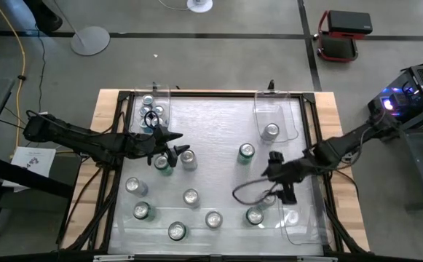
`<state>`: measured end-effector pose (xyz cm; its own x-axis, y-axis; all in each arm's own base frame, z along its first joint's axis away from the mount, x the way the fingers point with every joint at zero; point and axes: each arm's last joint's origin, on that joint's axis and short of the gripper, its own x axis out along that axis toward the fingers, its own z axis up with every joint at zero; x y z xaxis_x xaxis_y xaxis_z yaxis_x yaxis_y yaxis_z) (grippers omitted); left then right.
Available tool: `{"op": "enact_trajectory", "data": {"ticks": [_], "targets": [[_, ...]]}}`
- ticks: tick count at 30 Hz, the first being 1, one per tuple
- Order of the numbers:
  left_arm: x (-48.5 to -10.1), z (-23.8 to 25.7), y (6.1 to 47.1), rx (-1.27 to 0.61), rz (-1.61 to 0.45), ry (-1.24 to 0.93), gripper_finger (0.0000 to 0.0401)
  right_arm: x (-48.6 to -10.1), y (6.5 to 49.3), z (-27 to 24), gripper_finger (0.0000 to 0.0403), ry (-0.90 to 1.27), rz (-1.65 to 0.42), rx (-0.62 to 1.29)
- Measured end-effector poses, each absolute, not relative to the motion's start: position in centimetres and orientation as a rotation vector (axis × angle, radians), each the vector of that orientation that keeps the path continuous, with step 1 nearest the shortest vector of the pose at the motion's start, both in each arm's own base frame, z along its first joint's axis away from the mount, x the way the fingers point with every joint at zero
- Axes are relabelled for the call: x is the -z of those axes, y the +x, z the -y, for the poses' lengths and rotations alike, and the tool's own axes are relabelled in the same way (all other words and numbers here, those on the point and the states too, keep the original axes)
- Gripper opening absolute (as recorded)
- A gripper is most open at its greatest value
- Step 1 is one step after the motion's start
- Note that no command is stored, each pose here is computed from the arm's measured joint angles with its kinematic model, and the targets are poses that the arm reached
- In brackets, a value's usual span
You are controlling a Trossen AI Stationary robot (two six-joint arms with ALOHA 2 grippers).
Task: Sort soda cans
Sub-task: Put the blue-white soda can into the top right transparent bin
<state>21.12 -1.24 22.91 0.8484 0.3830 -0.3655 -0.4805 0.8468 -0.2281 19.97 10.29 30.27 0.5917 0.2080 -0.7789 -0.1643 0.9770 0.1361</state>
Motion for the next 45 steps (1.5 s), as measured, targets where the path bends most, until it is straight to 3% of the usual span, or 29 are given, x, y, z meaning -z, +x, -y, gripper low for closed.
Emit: {"op": "enact_trajectory", "data": {"ticks": [12,18,27,36,45], "targets": [[-22.9,1.2,21.1,-0.463,-0.315,-0.315,0.0279,-26.3,22.1,-13.4,0.033,-0.265,-1.053,-0.523],[-23.0,1.2,21.2,-0.464,-0.307,-0.316,0.0279,-24.2,23.0,-13.9,0.033,-0.319,-1.145,-0.54],[-23.0,1.2,21.2,-0.465,-0.308,-0.314,0.0279,-23.0,23.2,-14.0,0.0326,-0.328,-1.225,-0.511],[-23.0,1.2,21.1,-0.466,-0.308,-0.314,0.0279,-23.0,23.6,-13.6,0.0282,-0.24,-1.23,-0.454],[-23.0,1.2,21.2,-0.466,-0.307,-0.314,0.0279,-24.7,25.4,-11.9,0.028,-0.034,-1.154,-0.094]]}}
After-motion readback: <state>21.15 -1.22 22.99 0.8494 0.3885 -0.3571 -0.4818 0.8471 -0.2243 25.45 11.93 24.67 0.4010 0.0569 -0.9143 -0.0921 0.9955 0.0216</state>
